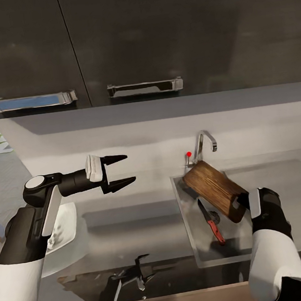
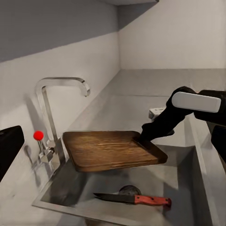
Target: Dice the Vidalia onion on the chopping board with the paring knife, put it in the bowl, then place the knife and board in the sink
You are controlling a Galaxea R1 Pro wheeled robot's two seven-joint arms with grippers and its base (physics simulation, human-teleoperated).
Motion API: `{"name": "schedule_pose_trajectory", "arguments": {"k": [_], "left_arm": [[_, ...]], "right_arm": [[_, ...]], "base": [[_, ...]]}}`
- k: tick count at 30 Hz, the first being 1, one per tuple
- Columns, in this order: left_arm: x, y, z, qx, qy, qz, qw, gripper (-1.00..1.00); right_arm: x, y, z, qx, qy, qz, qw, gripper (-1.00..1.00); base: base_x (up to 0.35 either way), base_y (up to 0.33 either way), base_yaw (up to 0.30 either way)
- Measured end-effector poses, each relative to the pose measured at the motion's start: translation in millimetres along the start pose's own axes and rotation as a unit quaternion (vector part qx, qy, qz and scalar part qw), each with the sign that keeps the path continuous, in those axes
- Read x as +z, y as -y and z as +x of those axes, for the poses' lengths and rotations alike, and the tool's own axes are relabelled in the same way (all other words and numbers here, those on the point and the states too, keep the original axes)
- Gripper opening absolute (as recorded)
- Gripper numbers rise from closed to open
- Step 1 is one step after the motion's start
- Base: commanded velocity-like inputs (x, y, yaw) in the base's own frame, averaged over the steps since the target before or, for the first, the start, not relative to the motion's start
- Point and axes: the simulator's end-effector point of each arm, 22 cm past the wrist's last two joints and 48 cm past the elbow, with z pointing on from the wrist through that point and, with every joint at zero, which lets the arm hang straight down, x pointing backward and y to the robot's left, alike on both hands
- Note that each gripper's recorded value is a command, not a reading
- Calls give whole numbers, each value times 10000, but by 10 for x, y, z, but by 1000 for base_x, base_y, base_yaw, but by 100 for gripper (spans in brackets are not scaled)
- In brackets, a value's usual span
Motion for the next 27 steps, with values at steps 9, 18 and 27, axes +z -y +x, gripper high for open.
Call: {"name": "schedule_pose_trajectory", "arguments": {"k": [9, 18, 27], "left_arm": [[0, -1, 1, 0, -2, -1, 10000, 100], [12, -34, 34, -18, -10, -1, 10000, 100], [0, 0, 0, 1, -1, -1, 10000, 100]], "right_arm": [[21, -1, 44, 11, -48, 18, 10000, -100], [59, -6, 53, -8, -67, 46, 10000, -100], [-17, -41, -19, -32, 35, -13, 10000, -100]], "base": [[0, 0, 0], [-95, 0, 0], [-75, 0, 0]]}}
